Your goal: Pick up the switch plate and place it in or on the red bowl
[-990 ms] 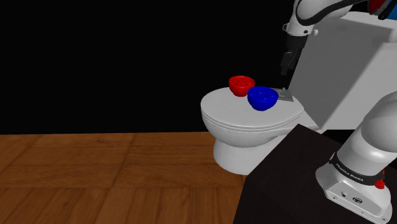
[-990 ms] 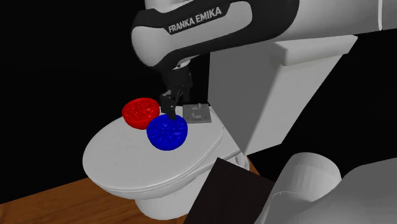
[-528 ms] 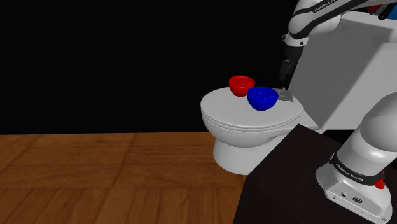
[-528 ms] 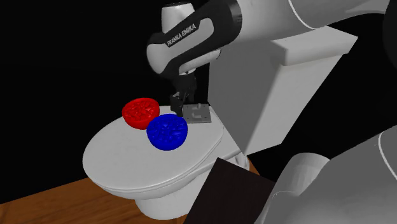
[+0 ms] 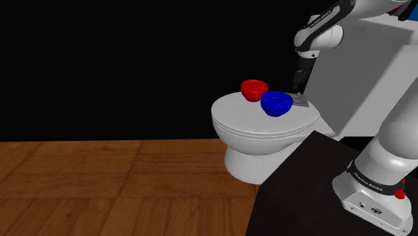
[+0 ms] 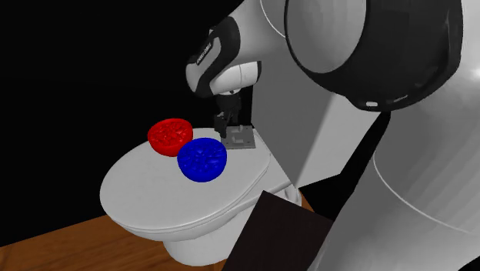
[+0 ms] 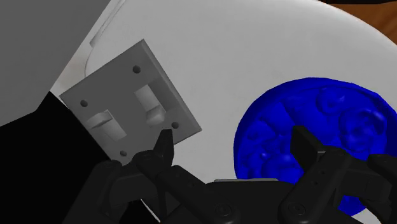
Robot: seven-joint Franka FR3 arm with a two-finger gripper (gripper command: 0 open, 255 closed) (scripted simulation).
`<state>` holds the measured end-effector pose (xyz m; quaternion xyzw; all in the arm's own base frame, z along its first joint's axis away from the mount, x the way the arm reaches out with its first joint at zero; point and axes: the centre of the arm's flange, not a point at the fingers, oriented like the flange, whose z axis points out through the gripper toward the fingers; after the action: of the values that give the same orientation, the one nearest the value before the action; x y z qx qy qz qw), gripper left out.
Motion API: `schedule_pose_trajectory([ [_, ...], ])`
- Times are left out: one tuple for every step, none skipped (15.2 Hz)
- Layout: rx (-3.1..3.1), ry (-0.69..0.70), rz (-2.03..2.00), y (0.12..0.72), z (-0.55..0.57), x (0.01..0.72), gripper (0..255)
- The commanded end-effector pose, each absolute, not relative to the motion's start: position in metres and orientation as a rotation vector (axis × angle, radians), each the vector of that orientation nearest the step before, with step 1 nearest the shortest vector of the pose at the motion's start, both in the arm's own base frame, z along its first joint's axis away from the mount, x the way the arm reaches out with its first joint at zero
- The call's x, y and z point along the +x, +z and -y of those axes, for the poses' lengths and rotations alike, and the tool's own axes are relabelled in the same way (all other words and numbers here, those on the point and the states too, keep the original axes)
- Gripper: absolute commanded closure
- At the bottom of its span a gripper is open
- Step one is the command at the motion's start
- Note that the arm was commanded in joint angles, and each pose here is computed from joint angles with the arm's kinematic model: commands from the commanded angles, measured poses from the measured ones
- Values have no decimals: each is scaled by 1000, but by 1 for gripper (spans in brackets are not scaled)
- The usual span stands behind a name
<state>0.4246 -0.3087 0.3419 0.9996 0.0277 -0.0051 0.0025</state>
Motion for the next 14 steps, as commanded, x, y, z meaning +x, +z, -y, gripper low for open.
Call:
schedule_pose_trajectory([
  [3137, -13, -83, 325, 326, 431, 0],
  [3139, -12, -81, 316, 336, 435, 0],
  [3140, -11, -79, 308, 346, 438, 0],
  [3141, -10, -76, 300, 356, 442, 0],
  [3142, -9, -74, 292, 365, 445, 0],
  [3143, -8, -72, 283, 375, 449, 0],
  [3144, -7, -70, 275, 385, 452, 0],
  [3145, -5, -67, 267, 395, 455, 0],
  [3146, -5, -67, 264, 398, 456, 0],
  [3146, -5, -67, 259, 398, 456, 0],
  [3146, -5, -67, 254, 398, 456, 0],
  [3146, -5, -67, 248, 398, 456, 0],
  [3146, -5, -67, 243, 398, 456, 0],
  [3146, -5, -67, 238, 398, 456, 0],
])
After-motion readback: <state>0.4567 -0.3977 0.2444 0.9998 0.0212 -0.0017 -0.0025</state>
